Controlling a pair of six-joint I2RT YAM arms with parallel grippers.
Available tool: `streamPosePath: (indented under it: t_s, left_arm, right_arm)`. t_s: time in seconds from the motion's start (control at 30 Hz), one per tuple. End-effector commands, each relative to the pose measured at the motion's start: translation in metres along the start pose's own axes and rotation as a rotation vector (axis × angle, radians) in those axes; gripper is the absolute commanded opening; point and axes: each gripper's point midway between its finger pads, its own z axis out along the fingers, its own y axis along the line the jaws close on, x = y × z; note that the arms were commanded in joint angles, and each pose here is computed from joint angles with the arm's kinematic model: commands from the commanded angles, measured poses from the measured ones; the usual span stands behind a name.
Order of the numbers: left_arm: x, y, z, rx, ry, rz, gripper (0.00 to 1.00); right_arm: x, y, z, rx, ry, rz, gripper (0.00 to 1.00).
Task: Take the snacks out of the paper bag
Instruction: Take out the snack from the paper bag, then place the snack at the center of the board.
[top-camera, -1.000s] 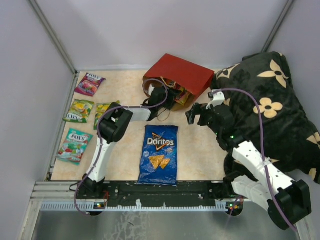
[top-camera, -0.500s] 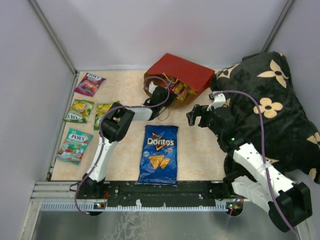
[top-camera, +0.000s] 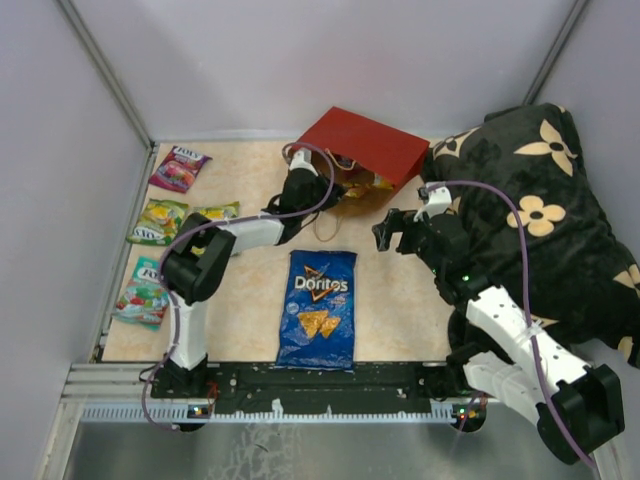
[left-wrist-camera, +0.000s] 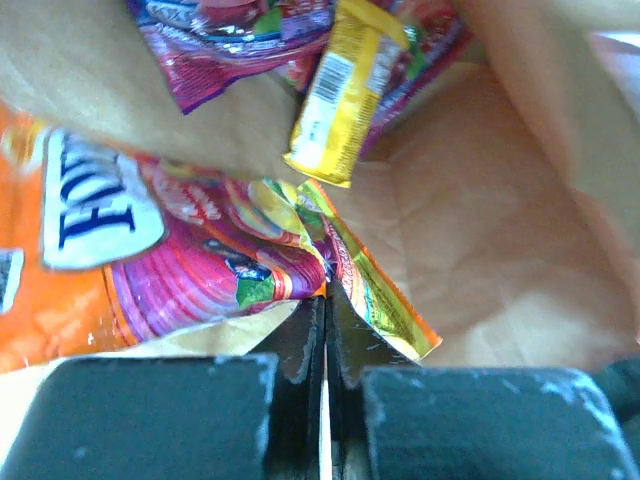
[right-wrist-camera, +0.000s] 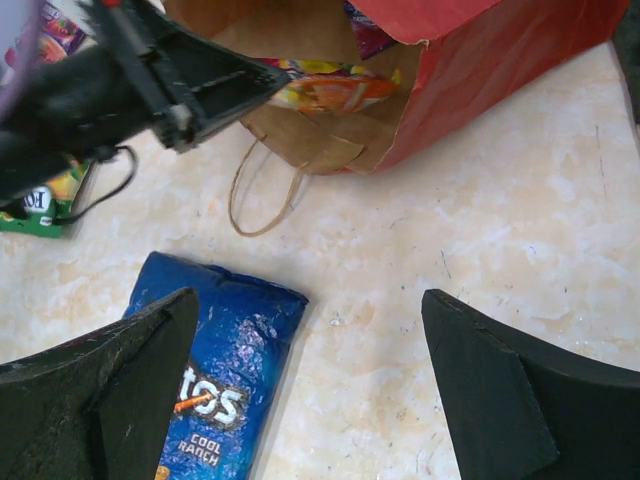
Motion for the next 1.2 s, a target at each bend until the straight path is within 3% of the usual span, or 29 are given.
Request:
streamPosePath:
  t_s: [0.0,0.33,0.5,0.63,0.8,1.0,1.17]
  left_arm:
    - [-0.032,-0.046,-0.045,0.141,0.002,0.213,0.00]
    - [-0.034,-0.049,-0.151,0.135,0.229,0.427,0.00]
    - [-0.012,-0.022,-0.219,0.062,0.401,0.478,0.00]
    - [-0.004,-0.015,-0.270,0.081,0.443,0.511,0.00]
    - [-0.009,-0.054,-0.326,0.302,0.413,0.544,0.00]
    - [-0.017,-0.095,-0.375,0.552,0.338,0.631,0.00]
    - [0.002,-0.115,-0.406,0.796,0.397,0.674,0.00]
  right_arm:
    - [-0.033,0.010,0.001,-0.030,-0.102,-0.005,0.94]
    - [-0.032,0.011,0.007,-0.037,-0.100,-0.025,0.91]
    - [-0.027,0.018,0.012,-0.084,-0.095,-0.019,0.91]
    - [-0.015,0.070,0.017,-0.371,-0.045,0.022,0.91]
    - [-0.024,0.144,-0.003,-0.845,-0.039,0.288,0.92]
    - [-0.034,0.188,-0.031,-1.194,0.076,0.649,0.85]
    - [-0.021,0.217,-0.032,-1.284,0.200,0.805,0.83]
